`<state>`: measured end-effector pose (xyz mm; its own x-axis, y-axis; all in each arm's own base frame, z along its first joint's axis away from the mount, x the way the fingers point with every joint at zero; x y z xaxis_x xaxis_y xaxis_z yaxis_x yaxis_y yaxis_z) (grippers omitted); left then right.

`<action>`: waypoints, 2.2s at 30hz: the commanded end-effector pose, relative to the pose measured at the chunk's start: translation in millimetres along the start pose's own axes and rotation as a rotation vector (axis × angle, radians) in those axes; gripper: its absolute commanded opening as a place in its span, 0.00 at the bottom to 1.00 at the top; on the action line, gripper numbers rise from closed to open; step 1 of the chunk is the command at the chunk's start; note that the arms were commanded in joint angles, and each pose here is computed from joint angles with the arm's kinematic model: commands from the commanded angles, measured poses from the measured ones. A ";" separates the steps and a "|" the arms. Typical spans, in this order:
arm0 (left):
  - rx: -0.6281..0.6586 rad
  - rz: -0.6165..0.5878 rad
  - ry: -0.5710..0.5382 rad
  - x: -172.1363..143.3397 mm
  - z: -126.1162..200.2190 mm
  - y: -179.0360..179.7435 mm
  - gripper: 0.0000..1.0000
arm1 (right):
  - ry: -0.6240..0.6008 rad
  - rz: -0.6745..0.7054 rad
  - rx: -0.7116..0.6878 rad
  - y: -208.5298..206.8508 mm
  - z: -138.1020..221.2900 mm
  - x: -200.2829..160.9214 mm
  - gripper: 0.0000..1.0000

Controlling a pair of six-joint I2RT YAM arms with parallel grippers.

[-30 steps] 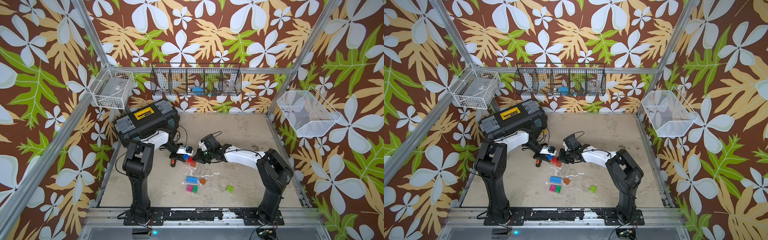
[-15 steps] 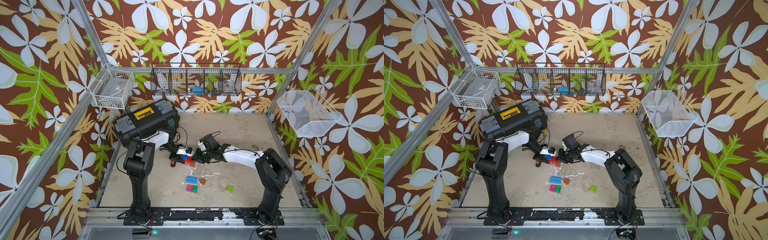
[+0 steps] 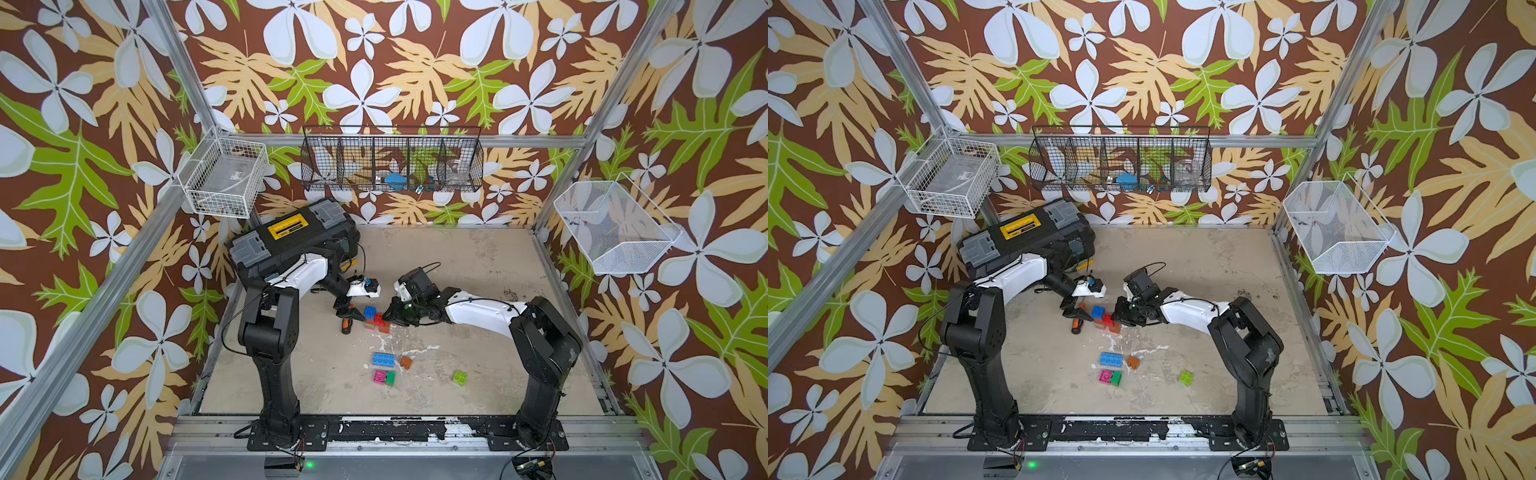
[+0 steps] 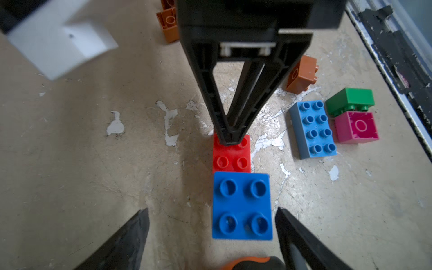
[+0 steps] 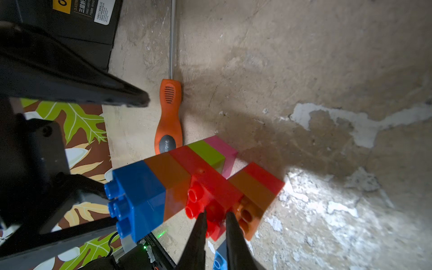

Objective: Assemble the letter h with lego
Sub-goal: Assemble the lego brick with the lego brick.

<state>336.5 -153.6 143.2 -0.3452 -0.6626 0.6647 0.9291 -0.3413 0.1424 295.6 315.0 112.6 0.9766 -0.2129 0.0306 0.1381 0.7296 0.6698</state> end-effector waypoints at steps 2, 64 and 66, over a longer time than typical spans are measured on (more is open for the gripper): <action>-0.026 0.020 -0.086 16.3 6.0 -10.2 0.82 | 0.005 -0.033 -0.187 -36.5 -5.8 -7.3 0.17; 0.241 0.154 -0.039 20.0 33.3 29.2 0.77 | 0.020 -0.023 -0.173 -36.1 -6.7 -8.0 0.17; 0.265 0.139 -0.076 33.9 45.0 30.1 0.79 | 0.021 -0.018 -0.171 -35.3 -6.7 -8.3 0.18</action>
<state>360.5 -155.4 184.2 -0.2079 -0.6634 0.7188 0.9744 -0.0758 0.2119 299.3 318.3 111.5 0.9787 -0.1968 0.0576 0.1051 0.7224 0.6834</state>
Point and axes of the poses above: each gripper's point midway between its finger pads, its own z axis back along the fingers, its own y axis along the line the jaws close on, x = y × z, the point moved 6 cm from there along z, back along the fingers, and after that the axes turned 11 degrees about -z, right-handed, at the moved point
